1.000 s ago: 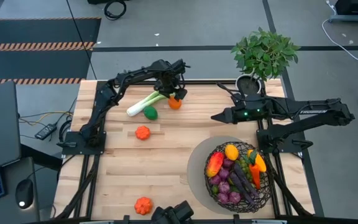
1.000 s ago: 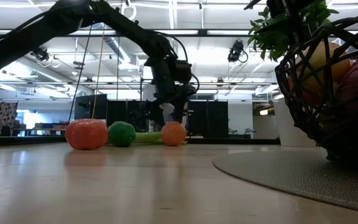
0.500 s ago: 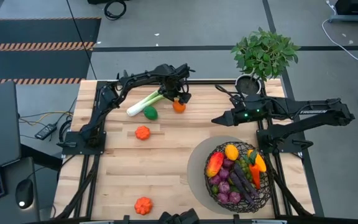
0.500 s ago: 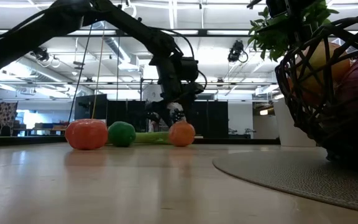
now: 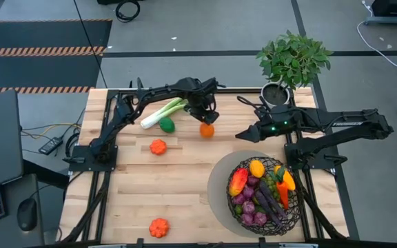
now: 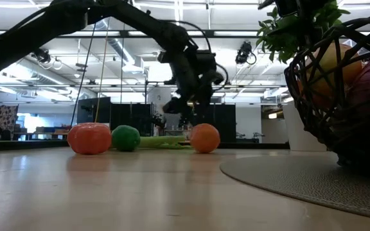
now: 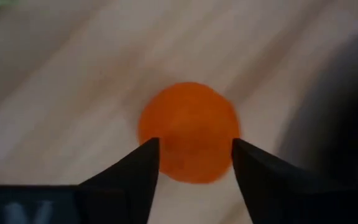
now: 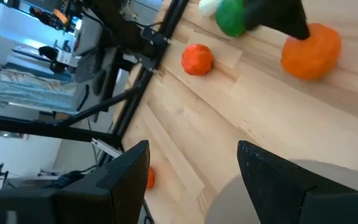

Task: Build produce basket
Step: Put the orange into the black basket

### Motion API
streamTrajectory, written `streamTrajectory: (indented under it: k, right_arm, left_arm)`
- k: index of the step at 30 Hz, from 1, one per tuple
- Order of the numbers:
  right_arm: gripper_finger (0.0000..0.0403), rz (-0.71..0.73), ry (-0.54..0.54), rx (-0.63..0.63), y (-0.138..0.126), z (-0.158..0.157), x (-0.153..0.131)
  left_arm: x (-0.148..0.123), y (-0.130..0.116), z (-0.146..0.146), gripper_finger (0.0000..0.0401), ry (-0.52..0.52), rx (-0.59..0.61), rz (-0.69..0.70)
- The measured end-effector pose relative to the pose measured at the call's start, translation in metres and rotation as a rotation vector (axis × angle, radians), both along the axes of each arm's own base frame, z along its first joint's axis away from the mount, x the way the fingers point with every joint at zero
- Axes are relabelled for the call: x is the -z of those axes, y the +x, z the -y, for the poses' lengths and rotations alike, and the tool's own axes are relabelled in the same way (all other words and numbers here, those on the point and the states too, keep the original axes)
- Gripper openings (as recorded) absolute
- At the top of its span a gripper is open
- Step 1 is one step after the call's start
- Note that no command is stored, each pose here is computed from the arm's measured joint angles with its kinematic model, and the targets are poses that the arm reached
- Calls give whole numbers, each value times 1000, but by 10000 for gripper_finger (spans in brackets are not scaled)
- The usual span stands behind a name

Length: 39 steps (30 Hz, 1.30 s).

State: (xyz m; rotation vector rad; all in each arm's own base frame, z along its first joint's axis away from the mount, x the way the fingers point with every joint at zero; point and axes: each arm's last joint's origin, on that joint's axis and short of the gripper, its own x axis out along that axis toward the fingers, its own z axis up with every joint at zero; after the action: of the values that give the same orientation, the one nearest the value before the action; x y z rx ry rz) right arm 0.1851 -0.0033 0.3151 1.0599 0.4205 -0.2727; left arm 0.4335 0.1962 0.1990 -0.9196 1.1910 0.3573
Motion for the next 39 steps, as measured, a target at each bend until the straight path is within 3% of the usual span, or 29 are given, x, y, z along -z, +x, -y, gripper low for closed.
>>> streamTrajectory:
  k: [10,14,18,26,29,33,39]
  right_arm:
    - [249,-97,44,-66,-23,-3,3]
    - [249,-95,15,12,-32,0,1]
    - [249,-99,-24,94,-33,4,1]
    - [249,-243,-221,3,-3,12,21]
    - [249,-276,-302,-47,16,16,31]
    - [259,-281,-375,-78,39,23,43]
    - [304,-267,-362,-24,62,47,57]
  left_arm:
    - [-42,13,16,109,2,103,125]
    - [-57,6,14,100,84,135,68]
    - [-64,-11,4,109,191,175,-75]
    - [-52,-42,-14,150,194,330,-298]
    - [-57,-52,-23,161,197,348,-306]
    - [-89,-68,-30,162,265,353,-220]
    - [-151,-103,-36,141,410,246,-59]
